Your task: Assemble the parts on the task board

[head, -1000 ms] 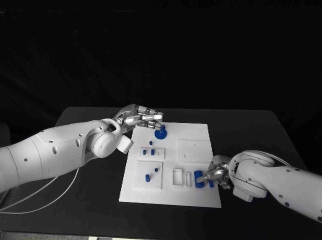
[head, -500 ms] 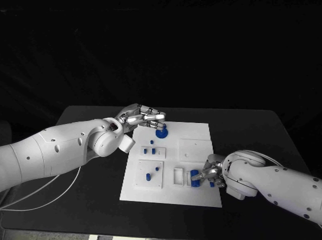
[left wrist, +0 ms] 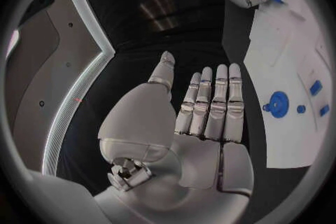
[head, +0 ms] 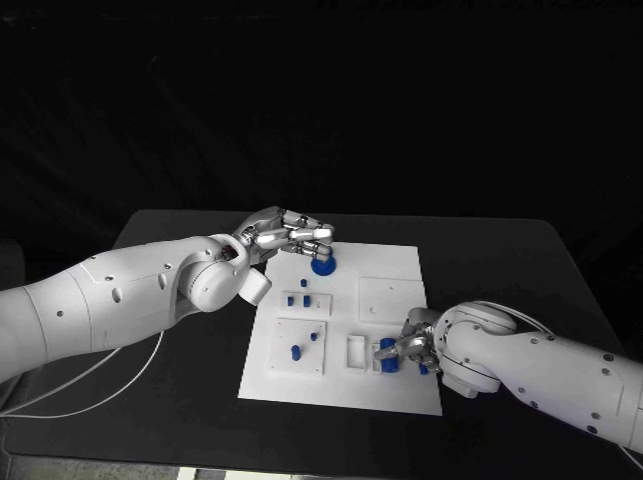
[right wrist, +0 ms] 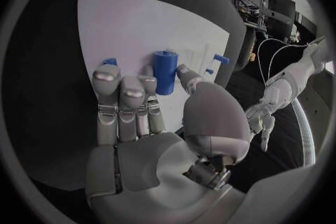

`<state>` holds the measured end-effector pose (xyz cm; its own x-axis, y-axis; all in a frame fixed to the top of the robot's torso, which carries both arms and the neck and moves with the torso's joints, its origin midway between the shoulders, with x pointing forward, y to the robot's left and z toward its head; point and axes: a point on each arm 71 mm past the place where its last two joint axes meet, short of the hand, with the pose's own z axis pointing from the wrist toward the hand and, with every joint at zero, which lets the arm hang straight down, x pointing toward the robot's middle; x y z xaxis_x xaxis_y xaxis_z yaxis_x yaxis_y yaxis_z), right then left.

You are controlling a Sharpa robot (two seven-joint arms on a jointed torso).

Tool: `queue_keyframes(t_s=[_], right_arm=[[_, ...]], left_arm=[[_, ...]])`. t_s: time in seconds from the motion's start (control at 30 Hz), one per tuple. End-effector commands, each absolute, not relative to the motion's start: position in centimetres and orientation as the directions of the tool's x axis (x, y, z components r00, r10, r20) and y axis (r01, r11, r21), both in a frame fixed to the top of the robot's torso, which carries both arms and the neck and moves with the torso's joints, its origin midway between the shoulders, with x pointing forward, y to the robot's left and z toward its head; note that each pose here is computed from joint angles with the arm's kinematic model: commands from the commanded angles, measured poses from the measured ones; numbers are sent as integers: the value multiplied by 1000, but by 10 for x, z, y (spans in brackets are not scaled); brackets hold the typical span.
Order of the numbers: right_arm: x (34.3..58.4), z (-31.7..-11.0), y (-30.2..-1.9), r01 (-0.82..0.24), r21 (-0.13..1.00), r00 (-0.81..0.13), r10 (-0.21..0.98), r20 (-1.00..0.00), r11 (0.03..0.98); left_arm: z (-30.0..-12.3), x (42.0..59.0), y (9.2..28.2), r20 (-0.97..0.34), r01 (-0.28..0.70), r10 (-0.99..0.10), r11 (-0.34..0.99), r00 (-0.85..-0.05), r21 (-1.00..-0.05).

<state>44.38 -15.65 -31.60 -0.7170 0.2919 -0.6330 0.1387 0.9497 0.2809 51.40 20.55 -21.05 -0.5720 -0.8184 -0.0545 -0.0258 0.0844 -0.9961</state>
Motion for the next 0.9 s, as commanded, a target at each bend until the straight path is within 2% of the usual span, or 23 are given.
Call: queue_keyframes(t_s=[0.03,0.37,0.6,0.9], right_arm=[[432,-330,-152,140,255,-763,269,-587,957],[433,-332,-155,160,263,-742,292,-604,951],[433,-329,-167,222,302,-702,367,-610,927],[434,-309,-176,311,397,-658,497,-566,864]], left_arm=[[-210,513,202,-47,-27,-805,78,-592,-997],[-211,513,201,-46,-33,-804,81,-593,-996],[-211,513,202,-47,-35,-805,84,-592,-996],[-212,515,205,-50,-37,-809,88,-585,-995]])
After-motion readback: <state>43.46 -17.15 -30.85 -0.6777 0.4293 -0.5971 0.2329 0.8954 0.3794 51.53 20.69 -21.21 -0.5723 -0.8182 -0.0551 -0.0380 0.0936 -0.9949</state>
